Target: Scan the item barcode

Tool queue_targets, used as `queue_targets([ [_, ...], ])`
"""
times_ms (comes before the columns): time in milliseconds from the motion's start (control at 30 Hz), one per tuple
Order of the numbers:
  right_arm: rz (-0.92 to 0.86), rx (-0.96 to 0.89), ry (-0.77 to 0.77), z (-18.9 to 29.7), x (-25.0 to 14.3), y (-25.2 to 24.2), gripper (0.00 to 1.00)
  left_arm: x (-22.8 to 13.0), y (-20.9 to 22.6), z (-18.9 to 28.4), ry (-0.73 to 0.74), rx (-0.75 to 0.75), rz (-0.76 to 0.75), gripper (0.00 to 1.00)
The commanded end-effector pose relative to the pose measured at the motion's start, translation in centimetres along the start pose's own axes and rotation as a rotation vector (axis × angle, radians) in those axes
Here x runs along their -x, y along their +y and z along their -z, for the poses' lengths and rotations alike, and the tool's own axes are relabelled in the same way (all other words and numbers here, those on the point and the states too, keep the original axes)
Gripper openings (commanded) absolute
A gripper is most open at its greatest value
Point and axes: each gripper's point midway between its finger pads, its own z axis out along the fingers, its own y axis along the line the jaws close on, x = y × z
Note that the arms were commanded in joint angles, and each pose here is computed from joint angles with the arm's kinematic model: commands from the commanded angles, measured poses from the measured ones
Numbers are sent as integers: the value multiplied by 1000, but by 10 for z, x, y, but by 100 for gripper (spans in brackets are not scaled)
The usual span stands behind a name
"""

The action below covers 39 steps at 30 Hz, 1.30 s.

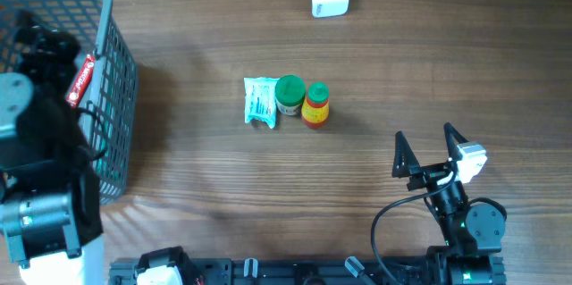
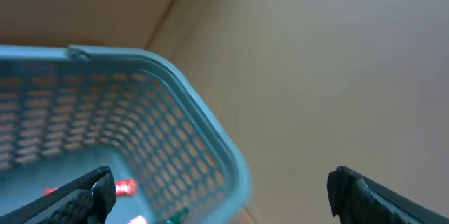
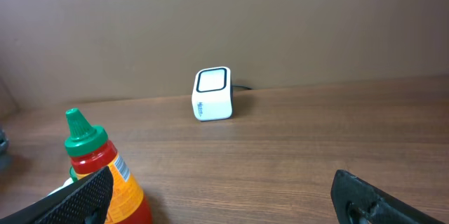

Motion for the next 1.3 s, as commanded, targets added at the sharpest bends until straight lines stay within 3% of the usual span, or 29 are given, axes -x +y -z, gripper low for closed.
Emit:
queue_targets([
  [0, -4, -5, -10, 0, 2, 0, 100, 13, 20, -20, 24, 12, -35, 100],
  [133, -4, -5, -9, 0, 2, 0, 100, 13, 55, -54, 111, 72, -7, 100],
  [233, -5, -5, -10, 0, 2, 0, 100, -6, 87, -83, 214, 182, 32, 99],
  [267, -5, -5, -9, 0, 2, 0, 100, -21, 100, -94, 257, 238, 101, 97],
  [367, -5, -5, -9, 0, 2, 0, 100, -55, 126, -115, 334, 359, 269, 77],
  [533, -4, -4, -10, 0, 2, 0, 100, -110, 168, -142, 406, 572, 522, 78],
  [733, -5, -4, -10, 0, 2, 0, 100, -160, 204, -165, 412, 760, 674, 79],
  [933, -5, -5, -9, 0, 2, 0, 100, -198, 216, -179, 353, 875, 758, 80],
  [1067, -5, -5, -10, 0, 2, 0, 100, -227, 223, -183, 325, 955, 869, 86],
  [1267, -4, -5, -9, 0, 2, 0, 100, -246, 226, -207, 266, 947, 997, 89],
])
